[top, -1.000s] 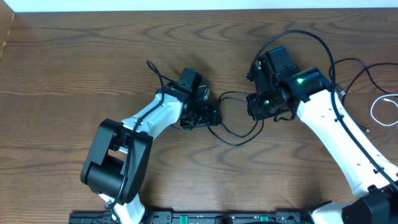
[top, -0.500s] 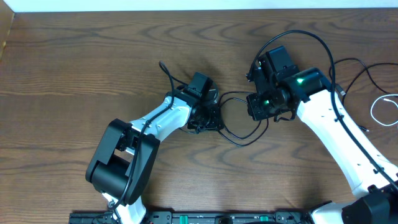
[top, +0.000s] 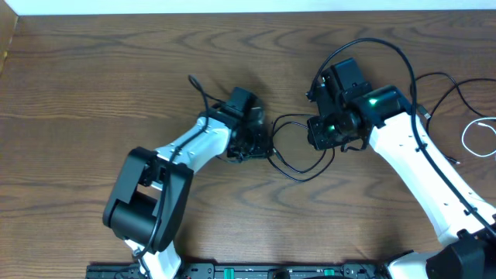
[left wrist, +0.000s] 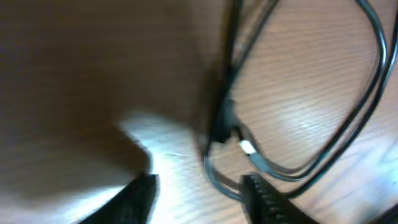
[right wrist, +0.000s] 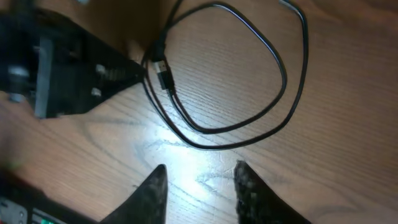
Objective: Untangle cables
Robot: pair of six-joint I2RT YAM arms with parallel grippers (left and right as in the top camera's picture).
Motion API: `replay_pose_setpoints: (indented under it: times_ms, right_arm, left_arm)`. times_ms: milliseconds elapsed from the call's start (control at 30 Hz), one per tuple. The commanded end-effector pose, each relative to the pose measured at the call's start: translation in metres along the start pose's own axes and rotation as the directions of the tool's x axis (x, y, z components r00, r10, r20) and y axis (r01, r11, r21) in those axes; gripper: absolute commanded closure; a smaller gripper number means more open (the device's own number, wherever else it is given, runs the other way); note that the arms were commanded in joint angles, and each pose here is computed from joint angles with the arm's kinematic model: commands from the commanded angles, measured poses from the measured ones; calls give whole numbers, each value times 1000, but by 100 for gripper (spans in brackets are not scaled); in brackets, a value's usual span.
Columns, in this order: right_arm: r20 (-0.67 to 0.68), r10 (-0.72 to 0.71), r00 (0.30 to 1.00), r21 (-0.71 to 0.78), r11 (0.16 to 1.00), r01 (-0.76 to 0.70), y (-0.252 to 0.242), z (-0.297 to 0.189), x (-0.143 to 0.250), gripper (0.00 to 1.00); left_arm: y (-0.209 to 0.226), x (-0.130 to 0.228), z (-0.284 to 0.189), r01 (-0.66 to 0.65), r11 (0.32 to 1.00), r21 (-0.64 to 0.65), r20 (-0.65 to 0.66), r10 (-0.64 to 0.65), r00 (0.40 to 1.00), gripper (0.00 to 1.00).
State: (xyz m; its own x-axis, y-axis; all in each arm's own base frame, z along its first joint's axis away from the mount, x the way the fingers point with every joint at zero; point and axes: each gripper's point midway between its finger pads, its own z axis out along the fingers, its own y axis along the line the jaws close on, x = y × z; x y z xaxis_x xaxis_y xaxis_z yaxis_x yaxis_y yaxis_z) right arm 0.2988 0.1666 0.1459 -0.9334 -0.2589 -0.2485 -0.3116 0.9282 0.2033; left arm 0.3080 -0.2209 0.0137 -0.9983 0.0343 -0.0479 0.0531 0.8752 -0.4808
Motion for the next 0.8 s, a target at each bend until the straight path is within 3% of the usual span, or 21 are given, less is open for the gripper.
replay_pose_setpoints:
  times_ms: [0,167,367,600,767]
  right_arm:
    - [-12,27,1000,66,997,-27,-15,13,7,64]
    - [57,158,986,116,980,-164,-39,45,6,59]
    - [114,179,977,106,976,-191,-53,81,10,60]
    - [246,350,904,283,866,-412,-100,97,28,55]
    - [297,351,888,261,864,-430,-104,109,30,53]
  left_arm:
    - [19,-6,-8,47,999,-16,10,-47,999,40]
    - [30,0,-11,74,996,-49,-16,-75,997,40]
    - [37,8,-11,87,993,-84,-39,-90,995,40]
    - [38,10,-11,90,992,-91,-46,-95,994,40]
    - [38,10,-11,91,992,-92,-48,-96,994,40]
